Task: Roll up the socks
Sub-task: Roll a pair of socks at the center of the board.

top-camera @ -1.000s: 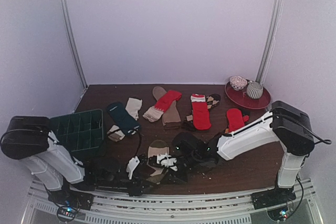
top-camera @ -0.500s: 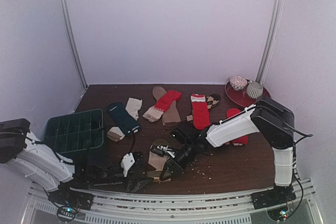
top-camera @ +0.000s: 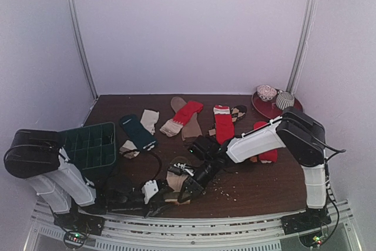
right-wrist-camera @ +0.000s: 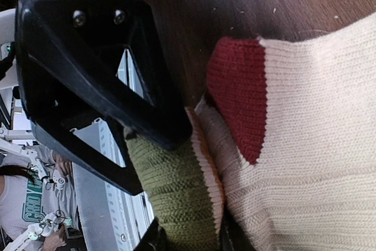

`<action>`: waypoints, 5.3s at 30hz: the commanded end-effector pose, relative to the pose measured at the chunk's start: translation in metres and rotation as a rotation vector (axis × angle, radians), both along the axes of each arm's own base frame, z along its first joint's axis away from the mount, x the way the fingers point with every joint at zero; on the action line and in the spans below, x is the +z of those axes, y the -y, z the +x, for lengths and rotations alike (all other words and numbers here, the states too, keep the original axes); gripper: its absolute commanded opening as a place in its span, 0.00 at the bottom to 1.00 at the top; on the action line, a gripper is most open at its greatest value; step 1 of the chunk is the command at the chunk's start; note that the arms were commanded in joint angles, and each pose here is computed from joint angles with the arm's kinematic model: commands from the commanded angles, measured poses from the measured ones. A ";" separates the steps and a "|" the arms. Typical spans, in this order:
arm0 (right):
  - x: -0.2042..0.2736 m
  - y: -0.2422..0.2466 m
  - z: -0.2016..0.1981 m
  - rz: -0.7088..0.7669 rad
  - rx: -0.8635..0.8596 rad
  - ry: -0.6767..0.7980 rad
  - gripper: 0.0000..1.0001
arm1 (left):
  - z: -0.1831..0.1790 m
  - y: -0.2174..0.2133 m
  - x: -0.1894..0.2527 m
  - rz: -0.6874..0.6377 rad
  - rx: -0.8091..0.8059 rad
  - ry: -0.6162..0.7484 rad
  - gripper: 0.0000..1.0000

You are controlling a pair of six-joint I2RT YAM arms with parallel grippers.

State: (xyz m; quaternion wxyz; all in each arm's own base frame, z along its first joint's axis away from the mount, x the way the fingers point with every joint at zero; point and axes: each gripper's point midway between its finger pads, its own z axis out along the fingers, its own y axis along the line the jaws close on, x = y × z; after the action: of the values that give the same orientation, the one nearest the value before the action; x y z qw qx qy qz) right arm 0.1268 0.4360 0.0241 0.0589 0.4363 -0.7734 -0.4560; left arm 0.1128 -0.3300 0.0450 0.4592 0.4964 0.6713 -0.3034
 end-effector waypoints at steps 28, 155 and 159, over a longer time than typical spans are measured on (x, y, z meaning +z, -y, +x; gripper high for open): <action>0.076 0.014 0.048 0.305 -0.220 0.575 0.67 | -0.005 -0.023 -0.049 0.032 0.177 -0.458 0.00; -0.056 0.057 0.005 -0.179 -0.126 -0.019 0.25 | 0.011 0.025 -0.021 0.028 -0.008 0.002 0.00; -0.026 0.045 0.024 -0.073 -0.153 0.121 0.40 | 0.015 0.014 -0.047 0.121 0.088 -0.137 0.00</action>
State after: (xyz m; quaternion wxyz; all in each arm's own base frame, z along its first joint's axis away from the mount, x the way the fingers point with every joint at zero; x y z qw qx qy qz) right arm 0.1472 0.4178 0.0298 0.0092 0.4146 -0.7686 -0.4871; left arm 0.1258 -0.3554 0.0346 0.4684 0.4972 0.6658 -0.3001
